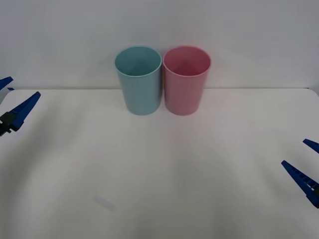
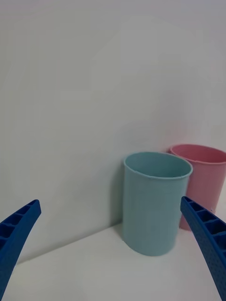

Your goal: Grasp the object on the table and drop it into the matching bin: aluminum can to the light blue bin, PET bottle to the pink bin.

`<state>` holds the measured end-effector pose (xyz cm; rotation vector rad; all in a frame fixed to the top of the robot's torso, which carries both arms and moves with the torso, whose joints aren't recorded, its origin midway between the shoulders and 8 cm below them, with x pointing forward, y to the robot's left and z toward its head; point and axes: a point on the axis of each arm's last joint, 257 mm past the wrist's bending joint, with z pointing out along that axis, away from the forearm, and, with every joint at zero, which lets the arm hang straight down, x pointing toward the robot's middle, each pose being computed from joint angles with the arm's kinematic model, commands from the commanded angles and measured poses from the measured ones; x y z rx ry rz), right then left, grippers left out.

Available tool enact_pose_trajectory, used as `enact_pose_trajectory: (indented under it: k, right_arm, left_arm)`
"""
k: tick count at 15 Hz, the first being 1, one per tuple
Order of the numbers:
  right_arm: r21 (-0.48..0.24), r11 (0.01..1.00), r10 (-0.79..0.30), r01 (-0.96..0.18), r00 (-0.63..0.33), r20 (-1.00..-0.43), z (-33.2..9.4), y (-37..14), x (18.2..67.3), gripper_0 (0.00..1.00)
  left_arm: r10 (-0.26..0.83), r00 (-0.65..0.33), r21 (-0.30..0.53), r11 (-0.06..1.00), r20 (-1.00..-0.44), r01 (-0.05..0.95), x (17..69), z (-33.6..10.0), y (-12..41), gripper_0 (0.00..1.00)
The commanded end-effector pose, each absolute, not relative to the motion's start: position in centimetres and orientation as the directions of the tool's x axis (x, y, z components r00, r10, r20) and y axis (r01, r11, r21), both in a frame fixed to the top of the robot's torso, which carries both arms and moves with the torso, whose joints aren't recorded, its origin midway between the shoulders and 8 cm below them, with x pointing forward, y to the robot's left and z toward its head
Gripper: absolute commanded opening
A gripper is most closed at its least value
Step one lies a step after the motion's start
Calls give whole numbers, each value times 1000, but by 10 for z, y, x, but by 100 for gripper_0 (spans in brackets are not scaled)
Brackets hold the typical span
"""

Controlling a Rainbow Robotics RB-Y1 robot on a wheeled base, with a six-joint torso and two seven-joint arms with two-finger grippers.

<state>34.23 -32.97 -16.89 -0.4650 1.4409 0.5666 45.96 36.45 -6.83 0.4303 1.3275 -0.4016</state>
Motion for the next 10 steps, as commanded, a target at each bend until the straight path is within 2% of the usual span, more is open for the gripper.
enact_pose_trajectory:
  k: [1, 4, 10]
  right_arm:
    - [39, 785, 82, -618, 41, -996, -169, -330, 342, 100]
    - [39, 785, 82, -618, 41, -996, -169, -330, 342, 100]
    - [39, 785, 82, -618, 41, -996, -169, -330, 342, 100]
  left_arm:
    - [30, 181, 118, 859, -983, 499, 427, -87, 389, 100]
    - [66, 134, 127, 848, -989, 514, 395, -100, 407, 100]
    - [105, 79, 131, 845, -991, 518, 364, -122, 420, 100]
